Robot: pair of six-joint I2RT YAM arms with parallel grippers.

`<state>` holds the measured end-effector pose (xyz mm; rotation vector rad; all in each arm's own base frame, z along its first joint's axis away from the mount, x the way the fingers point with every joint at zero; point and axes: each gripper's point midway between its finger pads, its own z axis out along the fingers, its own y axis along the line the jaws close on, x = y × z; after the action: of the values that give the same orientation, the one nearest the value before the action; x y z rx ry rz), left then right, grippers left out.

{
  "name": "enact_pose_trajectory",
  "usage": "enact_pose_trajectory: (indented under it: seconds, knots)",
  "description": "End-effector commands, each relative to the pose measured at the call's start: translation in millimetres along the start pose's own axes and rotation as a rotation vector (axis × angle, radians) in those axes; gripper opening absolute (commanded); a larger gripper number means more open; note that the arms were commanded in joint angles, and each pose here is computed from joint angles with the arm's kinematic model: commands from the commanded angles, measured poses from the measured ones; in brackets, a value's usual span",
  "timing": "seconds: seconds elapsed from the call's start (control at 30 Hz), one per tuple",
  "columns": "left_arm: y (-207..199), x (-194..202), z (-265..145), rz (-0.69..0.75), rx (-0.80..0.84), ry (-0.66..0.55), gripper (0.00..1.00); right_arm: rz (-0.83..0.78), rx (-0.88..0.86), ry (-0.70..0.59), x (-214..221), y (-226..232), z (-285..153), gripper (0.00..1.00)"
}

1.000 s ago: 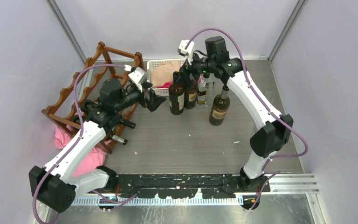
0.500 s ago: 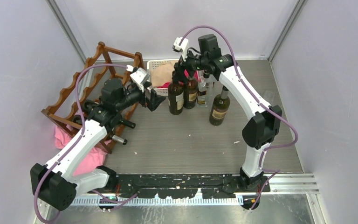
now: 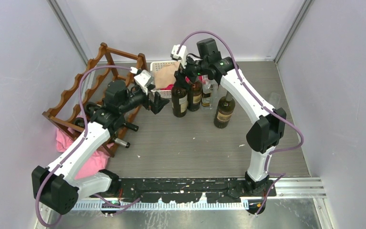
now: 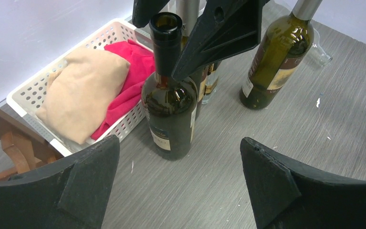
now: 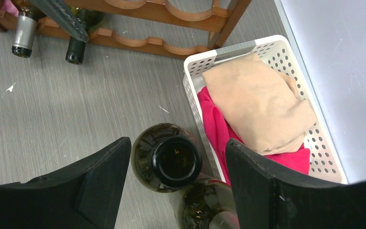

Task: Put the wine bottle on the wine rack
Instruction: Pick up the wine bottle from the center of the board.

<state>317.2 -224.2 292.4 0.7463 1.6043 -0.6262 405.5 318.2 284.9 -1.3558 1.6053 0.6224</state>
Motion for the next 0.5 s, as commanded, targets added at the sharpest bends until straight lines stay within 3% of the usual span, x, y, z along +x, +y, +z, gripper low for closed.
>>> enact_pose_trajectory:
  seconds: [0.0,0.1,0.3,0.47]
  knots:
    - [-2.2,-6.8,-4.1,0.014,0.004,-0.033,0.95,-0.072,0.002,-0.028,-17.3,-0.9,-4.1,0.76]
    - [-4.4,-4.7,-7.8,-0.001,0.002,-0.035,0.95,-0.075,-0.011,-0.027,-16.8,1.7,-2.4,0.62]
    - [-8.4,-1.7,-16.1,-0.023,-0.003,-0.044,0.94,-0.079,-0.022,-0.062,-29.1,7.9,-1.2,0.24]
    - [-13.0,3.0,-22.7,-0.055,-0.003,-0.045,0.94,-0.037,-0.026,-0.13,-52.2,15.3,-11.9,0.05]
